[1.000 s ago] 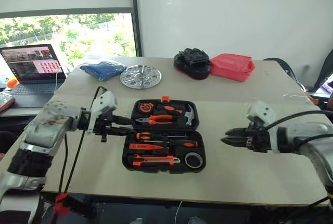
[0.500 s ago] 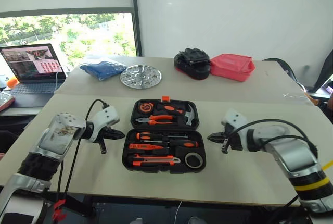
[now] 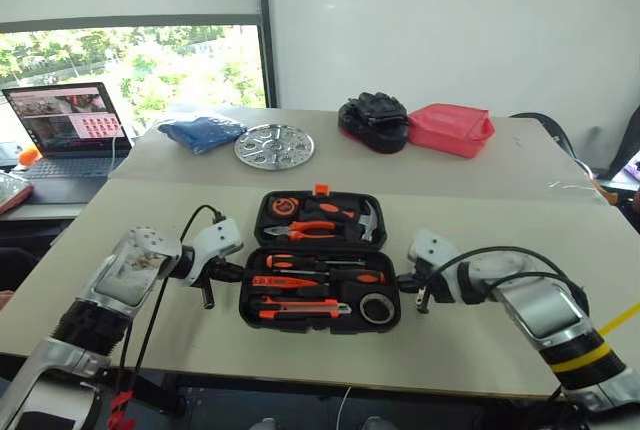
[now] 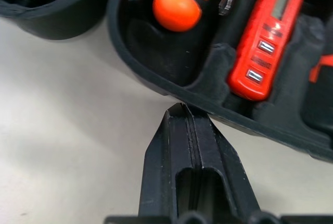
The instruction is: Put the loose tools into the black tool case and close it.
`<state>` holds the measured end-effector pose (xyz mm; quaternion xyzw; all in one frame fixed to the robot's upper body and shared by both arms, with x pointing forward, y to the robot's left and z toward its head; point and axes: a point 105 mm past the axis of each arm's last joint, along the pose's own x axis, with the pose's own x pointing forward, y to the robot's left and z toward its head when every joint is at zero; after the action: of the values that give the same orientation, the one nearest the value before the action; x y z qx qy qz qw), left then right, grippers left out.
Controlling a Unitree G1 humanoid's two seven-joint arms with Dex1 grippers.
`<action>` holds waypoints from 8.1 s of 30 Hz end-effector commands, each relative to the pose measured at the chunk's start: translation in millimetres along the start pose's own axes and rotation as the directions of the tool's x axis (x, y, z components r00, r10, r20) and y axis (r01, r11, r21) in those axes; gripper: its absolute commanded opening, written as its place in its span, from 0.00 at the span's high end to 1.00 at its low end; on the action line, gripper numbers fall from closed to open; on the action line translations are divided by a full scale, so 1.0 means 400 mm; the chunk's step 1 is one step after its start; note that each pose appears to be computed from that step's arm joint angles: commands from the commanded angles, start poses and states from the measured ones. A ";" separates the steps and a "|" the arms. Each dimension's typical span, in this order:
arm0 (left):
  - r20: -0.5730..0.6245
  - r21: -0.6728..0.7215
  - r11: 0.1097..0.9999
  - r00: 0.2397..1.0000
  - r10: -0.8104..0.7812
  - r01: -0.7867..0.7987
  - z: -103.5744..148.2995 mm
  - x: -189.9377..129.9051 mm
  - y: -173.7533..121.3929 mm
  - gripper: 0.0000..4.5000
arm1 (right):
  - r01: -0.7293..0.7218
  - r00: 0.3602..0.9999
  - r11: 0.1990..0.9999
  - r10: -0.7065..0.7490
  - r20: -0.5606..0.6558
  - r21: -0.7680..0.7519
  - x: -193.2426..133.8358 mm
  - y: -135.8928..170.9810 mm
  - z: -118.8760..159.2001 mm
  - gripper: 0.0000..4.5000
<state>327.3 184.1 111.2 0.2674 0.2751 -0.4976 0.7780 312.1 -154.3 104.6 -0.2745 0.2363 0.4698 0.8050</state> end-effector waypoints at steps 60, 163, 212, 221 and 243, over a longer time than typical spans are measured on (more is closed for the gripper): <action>-0.071 -0.682 0.713 0.985 0.158 -0.163 0.117 -0.008 0.117 0.24 | 0.124 0.962 0.711 -0.256 0.091 0.692 -0.085 -0.151 0.119 0.55; 0.614 -0.291 0.927 0.697 0.370 -0.236 0.215 -0.056 0.070 0.99 | 0.415 0.792 0.892 -0.450 0.413 0.178 -0.081 -0.034 0.133 1.00; 0.316 0.173 0.935 0.916 0.245 -0.310 -0.141 -0.191 -0.099 0.00 | 0.099 0.978 0.655 0.076 0.195 -0.749 -0.224 0.268 -0.064 0.16; 0.067 0.036 0.998 0.996 -0.062 0.060 -0.240 -0.253 -0.168 0.00 | 0.105 0.975 0.711 0.065 0.214 -0.695 -0.193 0.270 -0.061 0.16; 0.214 0.346 0.932 0.959 -0.188 0.105 0.198 -0.153 0.091 0.99 | -0.196 0.911 0.886 0.323 0.255 -0.421 -0.188 0.364 0.072 1.00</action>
<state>345.2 184.5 214.0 0.2848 0.1108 -0.6278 0.7158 157.2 -131.1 138.1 -0.3266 0.0499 0.6379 0.6957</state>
